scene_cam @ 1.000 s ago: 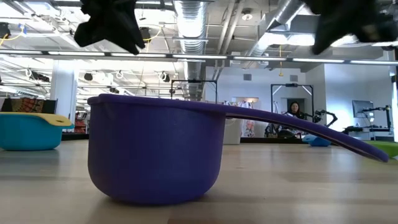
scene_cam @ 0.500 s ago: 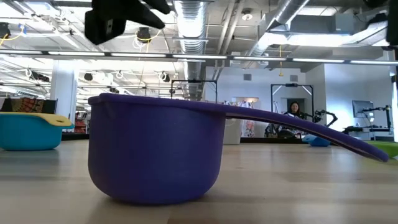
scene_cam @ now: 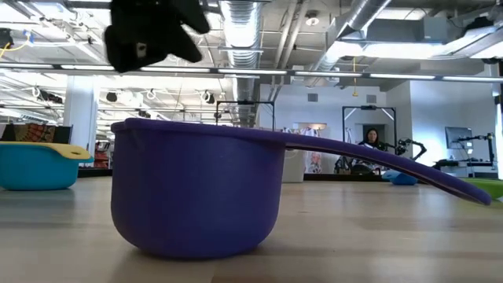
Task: Nest measuring cups in basket
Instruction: Stack the violet measuring cup on the yellow measuring cup
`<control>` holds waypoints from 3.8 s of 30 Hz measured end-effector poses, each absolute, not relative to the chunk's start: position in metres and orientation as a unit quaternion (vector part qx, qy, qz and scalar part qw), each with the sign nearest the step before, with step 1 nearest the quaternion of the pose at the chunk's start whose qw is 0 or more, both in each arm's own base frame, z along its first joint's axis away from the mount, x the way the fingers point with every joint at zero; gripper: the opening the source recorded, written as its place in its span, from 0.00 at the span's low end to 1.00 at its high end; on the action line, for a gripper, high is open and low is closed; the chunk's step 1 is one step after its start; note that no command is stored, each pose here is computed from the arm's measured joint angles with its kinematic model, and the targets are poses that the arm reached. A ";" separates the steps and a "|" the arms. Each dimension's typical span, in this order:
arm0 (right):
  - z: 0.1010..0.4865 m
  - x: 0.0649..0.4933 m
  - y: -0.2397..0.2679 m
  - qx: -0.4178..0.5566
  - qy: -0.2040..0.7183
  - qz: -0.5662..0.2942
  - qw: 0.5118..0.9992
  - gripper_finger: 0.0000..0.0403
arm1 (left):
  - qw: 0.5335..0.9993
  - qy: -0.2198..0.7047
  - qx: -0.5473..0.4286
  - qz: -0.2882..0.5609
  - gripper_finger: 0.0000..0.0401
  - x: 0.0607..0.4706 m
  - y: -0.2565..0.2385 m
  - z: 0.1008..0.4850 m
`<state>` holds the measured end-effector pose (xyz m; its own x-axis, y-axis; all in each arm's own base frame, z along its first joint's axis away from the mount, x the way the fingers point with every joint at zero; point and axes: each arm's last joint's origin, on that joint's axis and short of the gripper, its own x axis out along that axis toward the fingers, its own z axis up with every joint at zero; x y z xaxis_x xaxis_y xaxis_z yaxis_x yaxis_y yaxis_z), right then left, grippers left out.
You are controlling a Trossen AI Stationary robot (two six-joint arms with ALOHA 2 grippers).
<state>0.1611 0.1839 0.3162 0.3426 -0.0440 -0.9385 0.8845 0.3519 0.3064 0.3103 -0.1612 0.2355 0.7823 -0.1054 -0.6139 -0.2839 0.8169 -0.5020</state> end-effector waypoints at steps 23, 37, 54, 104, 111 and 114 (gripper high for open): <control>0.342 0.150 0.178 0.441 0.474 -0.360 0.672 0.39 | 0.870 0.424 -0.247 0.039 0.34 0.330 -0.144 0.267; 0.340 0.152 0.184 0.450 0.474 -0.347 0.672 0.50 | 0.849 0.469 -0.240 0.049 0.34 0.353 -0.188 0.190; 0.340 0.154 0.184 0.454 0.476 -0.342 0.671 0.48 | 0.842 0.500 -0.201 0.033 0.04 0.361 -0.176 0.173; 0.333 0.158 0.162 0.401 0.442 -0.413 0.688 0.41 | 0.812 0.545 -0.066 0.197 0.00 0.238 -0.073 0.301; 0.333 0.159 0.162 0.398 0.430 -0.413 0.697 0.42 | 0.809 0.525 -0.133 0.228 0.00 0.169 -0.042 0.288; 0.333 0.161 0.160 0.396 0.421 -0.415 0.702 0.43 | 0.802 0.524 -0.161 0.239 0.00 0.148 -0.029 0.274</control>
